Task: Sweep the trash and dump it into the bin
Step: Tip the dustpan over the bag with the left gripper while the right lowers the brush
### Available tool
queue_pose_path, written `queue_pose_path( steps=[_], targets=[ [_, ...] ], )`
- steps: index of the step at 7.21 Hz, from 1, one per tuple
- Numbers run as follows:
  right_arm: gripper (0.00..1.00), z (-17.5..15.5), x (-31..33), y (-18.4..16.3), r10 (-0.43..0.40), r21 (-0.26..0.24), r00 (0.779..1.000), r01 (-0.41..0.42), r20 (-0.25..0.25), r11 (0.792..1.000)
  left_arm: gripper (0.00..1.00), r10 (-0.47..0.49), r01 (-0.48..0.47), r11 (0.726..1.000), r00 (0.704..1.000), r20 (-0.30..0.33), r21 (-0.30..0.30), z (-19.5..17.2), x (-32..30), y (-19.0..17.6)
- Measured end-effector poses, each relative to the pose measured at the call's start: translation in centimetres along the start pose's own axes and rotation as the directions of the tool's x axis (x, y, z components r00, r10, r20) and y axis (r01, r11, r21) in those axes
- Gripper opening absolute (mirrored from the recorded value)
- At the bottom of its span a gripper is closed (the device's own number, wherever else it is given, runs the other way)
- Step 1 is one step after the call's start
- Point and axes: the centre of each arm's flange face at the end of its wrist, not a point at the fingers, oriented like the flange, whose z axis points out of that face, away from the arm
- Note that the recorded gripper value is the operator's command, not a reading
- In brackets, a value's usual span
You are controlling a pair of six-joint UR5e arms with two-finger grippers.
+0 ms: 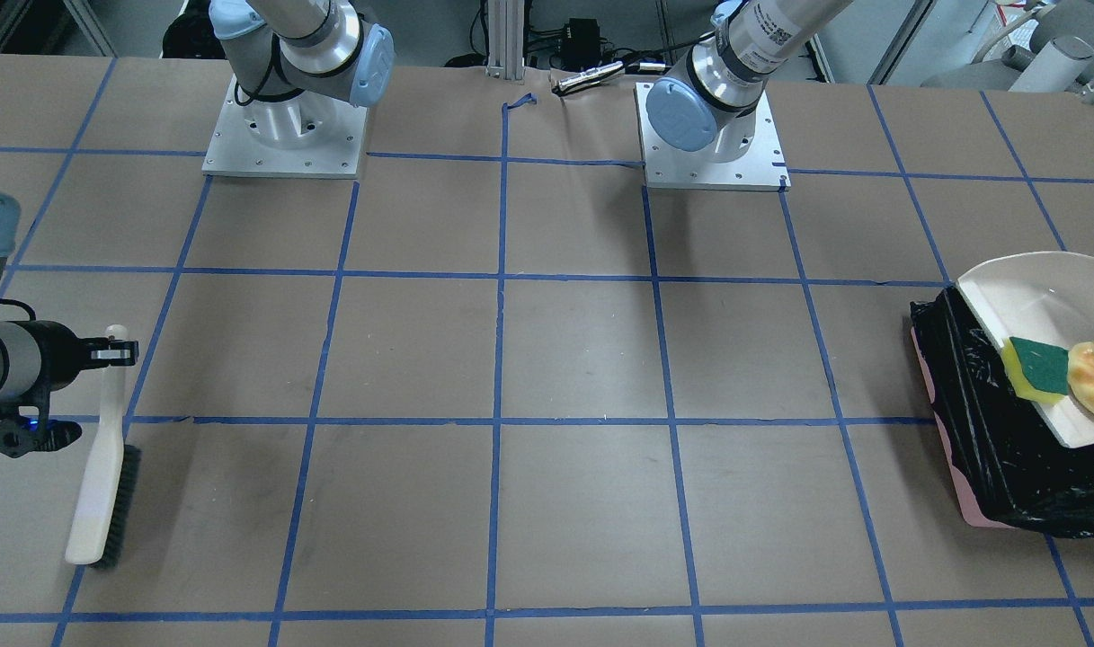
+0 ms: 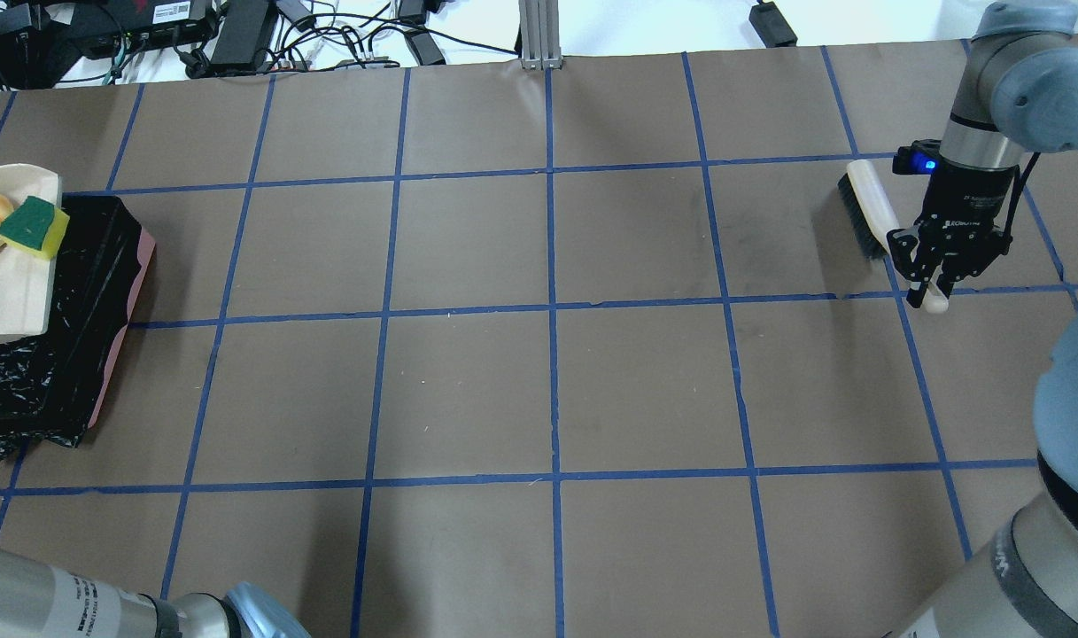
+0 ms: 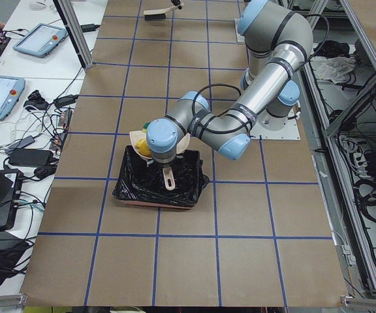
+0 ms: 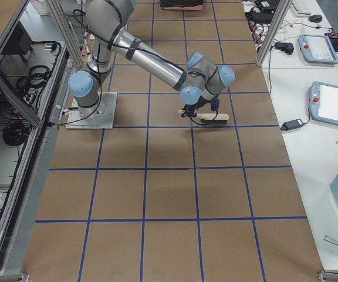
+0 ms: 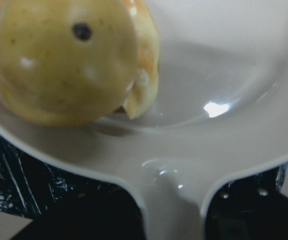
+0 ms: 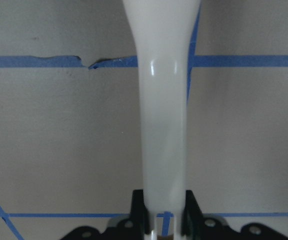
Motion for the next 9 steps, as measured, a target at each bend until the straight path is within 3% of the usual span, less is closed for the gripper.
queue_pose_path(
  steps=[3,6,9],
  targets=[
    [0.10,0.5,1.0,0.4,0.003,0.010,1.000,-0.003,-0.012,1.000,0.01,0.007,-0.008,0.999,1.000,-0.030,-0.054,0.4,2.1,5.3],
    [0.10,1.0,2.3,1.2,0.020,0.023,1.000,-0.020,0.002,1.000,0.01,0.001,-0.007,0.991,0.999,-0.044,-0.133,0.7,1.8,6.8],
    [0.10,1.6,1.8,2.0,0.013,0.042,1.000,-0.012,-0.005,0.999,0.01,-0.008,-0.012,0.982,0.995,-0.102,-0.189,2.0,1.2,7.0]
  ],
)
